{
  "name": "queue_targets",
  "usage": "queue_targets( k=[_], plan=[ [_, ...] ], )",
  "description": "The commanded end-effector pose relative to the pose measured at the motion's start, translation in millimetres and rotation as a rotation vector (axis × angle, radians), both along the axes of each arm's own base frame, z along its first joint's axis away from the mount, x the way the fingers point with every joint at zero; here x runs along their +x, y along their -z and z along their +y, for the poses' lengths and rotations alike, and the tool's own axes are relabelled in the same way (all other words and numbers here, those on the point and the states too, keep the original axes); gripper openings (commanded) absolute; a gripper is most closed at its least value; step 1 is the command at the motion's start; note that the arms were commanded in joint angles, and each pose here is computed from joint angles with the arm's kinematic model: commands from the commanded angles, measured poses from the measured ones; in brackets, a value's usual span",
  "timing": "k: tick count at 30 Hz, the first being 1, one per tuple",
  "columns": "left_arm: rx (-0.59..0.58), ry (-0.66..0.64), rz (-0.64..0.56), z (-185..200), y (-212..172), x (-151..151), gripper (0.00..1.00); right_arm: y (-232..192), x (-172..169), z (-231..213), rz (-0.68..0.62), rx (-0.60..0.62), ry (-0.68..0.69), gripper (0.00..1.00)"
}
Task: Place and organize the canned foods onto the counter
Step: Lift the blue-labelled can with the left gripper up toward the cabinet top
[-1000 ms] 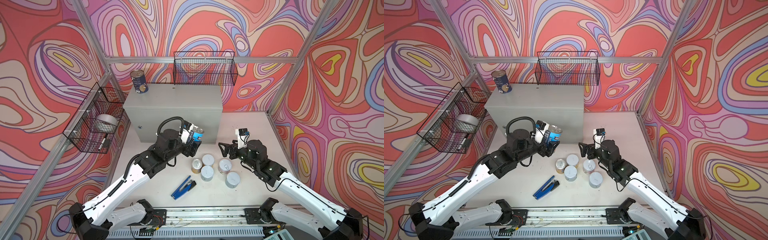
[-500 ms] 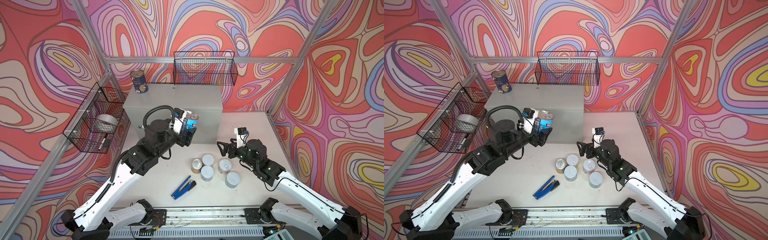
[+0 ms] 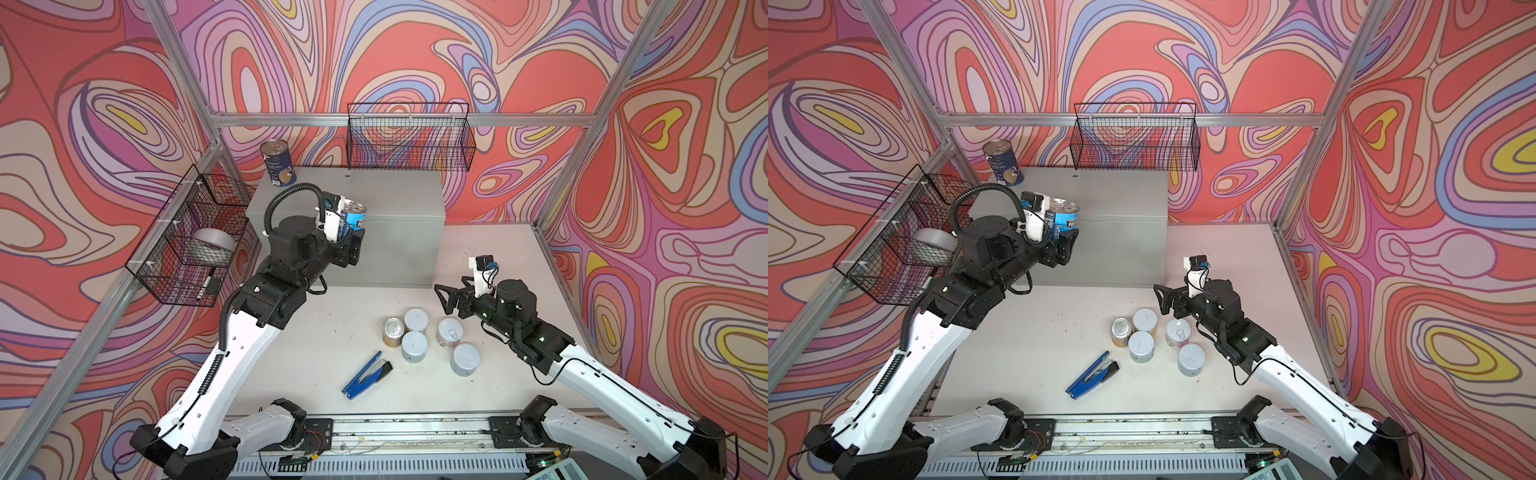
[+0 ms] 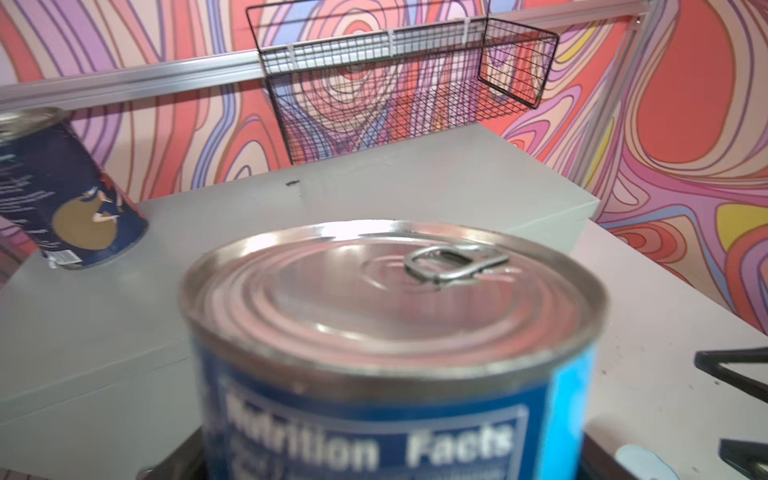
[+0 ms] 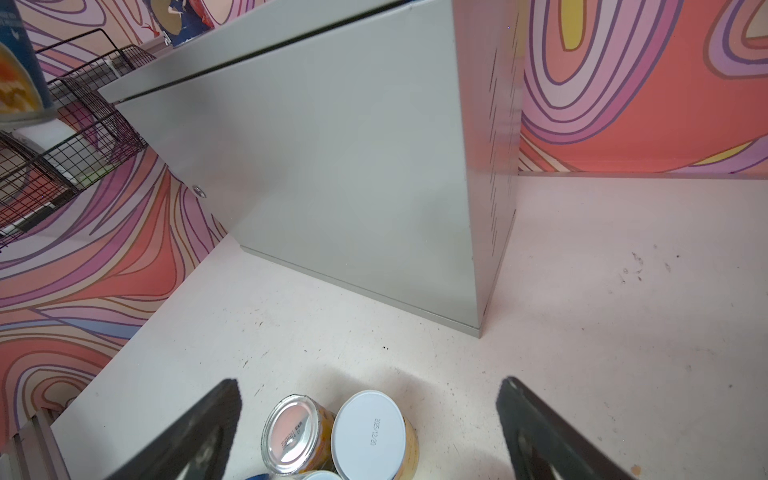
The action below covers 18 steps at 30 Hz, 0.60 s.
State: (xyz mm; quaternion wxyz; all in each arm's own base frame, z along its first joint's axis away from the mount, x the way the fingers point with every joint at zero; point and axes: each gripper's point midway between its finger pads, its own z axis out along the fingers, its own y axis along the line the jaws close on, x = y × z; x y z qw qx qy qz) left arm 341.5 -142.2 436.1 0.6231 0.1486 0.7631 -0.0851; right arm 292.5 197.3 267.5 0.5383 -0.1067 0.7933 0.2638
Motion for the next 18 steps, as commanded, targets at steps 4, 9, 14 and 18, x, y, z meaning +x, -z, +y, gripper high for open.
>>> queue_targets(
  k=[4,9,14,18],
  plan=[
    [-0.072,-0.009,-0.258,10.9,-95.5,1.1,0.63,-15.5,-6.3,-3.9,-0.034,-0.029,-0.01,0.98],
    [-0.105,-0.064,-0.296,36.5,-119.3,19.1,0.62,-17.6,-11.9,-10.8,-0.047,-0.045,0.0,0.98],
    [-0.144,-0.125,-0.343,58.9,-134.2,33.3,0.61,-17.4,-18.4,-20.1,-0.058,-0.05,0.021,0.98],
    [-0.152,-0.168,-0.35,76.2,-134.2,44.4,0.62,-17.0,-21.7,-22.8,-0.06,-0.051,0.023,0.98]
  ],
)
